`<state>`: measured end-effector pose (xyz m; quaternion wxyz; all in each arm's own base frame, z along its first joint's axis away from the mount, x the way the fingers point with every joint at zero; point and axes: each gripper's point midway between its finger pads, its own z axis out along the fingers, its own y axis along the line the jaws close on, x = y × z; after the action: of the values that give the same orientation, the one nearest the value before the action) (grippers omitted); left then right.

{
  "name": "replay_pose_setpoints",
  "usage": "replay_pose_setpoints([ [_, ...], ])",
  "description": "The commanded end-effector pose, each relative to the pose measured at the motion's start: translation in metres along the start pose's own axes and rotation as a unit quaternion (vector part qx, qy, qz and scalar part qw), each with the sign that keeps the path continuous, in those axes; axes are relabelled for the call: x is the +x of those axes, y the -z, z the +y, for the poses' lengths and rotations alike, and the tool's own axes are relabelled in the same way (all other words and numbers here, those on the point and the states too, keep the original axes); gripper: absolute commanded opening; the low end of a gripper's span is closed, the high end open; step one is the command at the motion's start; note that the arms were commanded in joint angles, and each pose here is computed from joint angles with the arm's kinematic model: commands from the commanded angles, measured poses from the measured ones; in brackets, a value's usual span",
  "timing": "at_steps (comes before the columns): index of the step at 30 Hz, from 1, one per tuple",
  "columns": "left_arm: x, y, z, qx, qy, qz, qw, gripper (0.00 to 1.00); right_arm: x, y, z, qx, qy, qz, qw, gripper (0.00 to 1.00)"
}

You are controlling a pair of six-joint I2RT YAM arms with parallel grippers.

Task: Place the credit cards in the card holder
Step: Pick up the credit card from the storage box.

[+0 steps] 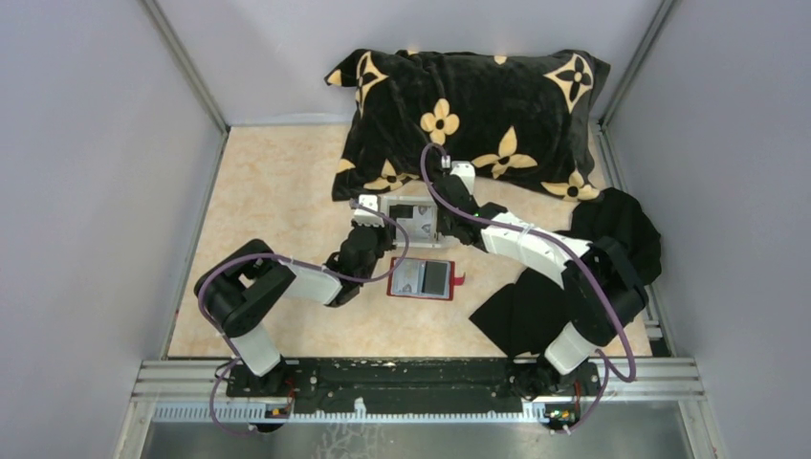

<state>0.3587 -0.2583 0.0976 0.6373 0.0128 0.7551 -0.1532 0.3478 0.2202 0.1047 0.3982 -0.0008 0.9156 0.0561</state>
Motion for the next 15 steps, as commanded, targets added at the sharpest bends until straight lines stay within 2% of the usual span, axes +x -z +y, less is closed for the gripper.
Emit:
replay_pose_setpoints([
  [1, -0.012, -0.009, -0.014, 0.009, 0.025, -0.008, 1.000, 0.00, -0.038, 0.020, 0.012, -0.037, -0.022, -0.052, 0.998, 0.00],
  [4, -0.011, -0.008, -0.016, 0.013, 0.029, -0.001, 1.000, 0.01, -0.039, 0.020, 0.015, -0.047, -0.024, -0.052, 0.997, 0.00],
  [10, -0.017, -0.009, -0.023, 0.017, 0.036, 0.010, 0.999, 0.27, -0.046, 0.024, 0.017, -0.074, -0.044, -0.062, 0.994, 0.00],
  [15, -0.025, -0.012, -0.025, 0.016, 0.042, 0.010, 0.999, 0.45, -0.053, 0.025, 0.015, -0.084, -0.053, -0.069, 0.993, 0.00],
])
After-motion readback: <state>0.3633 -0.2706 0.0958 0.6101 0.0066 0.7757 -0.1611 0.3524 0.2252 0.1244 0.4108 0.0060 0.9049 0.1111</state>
